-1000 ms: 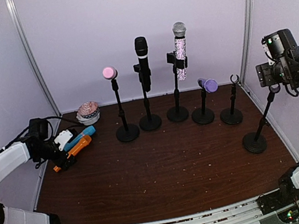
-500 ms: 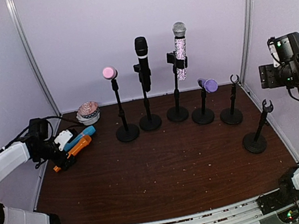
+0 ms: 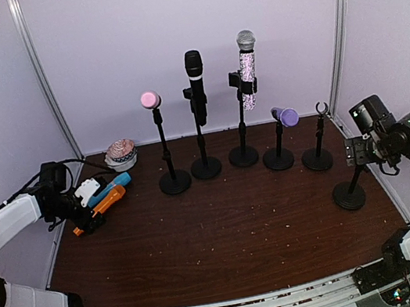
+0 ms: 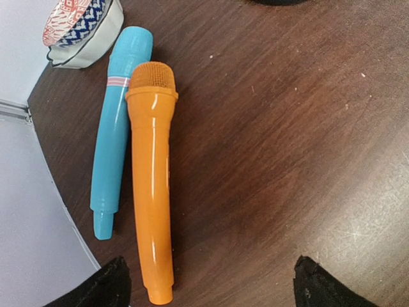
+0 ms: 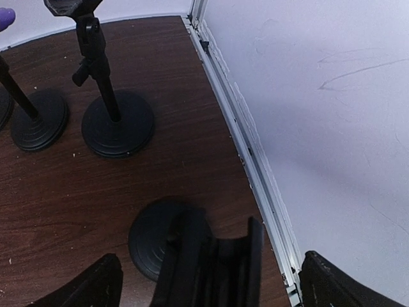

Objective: Remove the microphone from the stand
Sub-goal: Adjust the microphone stand at the corner of the board.

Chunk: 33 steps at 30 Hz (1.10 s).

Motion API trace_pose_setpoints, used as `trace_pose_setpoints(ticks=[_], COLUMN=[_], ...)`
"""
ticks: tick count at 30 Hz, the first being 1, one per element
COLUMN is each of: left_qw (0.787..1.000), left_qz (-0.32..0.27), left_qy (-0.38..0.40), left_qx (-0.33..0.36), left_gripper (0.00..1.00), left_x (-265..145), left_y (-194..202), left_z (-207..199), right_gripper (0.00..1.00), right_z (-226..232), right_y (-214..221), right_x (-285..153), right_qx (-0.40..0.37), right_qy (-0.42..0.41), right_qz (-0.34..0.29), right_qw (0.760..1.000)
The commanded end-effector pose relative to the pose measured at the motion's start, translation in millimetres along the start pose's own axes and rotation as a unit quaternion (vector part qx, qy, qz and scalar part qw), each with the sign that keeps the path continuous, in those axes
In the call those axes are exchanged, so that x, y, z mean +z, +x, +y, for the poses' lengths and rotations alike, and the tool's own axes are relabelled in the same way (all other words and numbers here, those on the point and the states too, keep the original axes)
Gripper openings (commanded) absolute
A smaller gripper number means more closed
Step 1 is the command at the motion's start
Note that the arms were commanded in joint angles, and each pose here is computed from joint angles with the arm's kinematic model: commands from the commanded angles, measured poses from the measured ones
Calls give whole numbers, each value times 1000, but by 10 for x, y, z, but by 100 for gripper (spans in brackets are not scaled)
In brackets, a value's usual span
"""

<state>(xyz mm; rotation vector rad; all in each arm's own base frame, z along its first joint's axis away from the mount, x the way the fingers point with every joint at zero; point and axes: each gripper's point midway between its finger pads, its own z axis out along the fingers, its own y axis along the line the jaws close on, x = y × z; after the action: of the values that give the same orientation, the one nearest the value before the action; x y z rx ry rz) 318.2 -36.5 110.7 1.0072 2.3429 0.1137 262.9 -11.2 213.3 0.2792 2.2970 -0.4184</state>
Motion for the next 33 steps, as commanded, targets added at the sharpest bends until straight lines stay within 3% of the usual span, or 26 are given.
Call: trace_pose_setpoints(ticks=[1,12,16,19,28,33], left_qw=[1000,1000,1000,1000,1000,1000], left_qz=[-21,-18,-14,-11,-6,-7], left_qy=[-8,-5,0,1,1,0], left_qx=[-4,0,-1,1,3,2], left_gripper=[91,91,90,90,90,89], left_x=[-41,-14,4,12,20,14], left_y=[-109,-104,-101,-88,-86,-114], left_z=[69,66,61,58,75,98], right_gripper=[94,66,48,39,19,16], right_z=[43,62,93,129,190,218], right_y=[-70,-110,-111,-82,-244,-485], right_x=[164,377,439,505,441,280], right_qx=[33,23,23,17,24,27], right_qy=[17,48,50,53,21,-9], right_qz=[-18,-40,-48,-44,-99,-151], right_qw=[999,998,997,997,995,988])
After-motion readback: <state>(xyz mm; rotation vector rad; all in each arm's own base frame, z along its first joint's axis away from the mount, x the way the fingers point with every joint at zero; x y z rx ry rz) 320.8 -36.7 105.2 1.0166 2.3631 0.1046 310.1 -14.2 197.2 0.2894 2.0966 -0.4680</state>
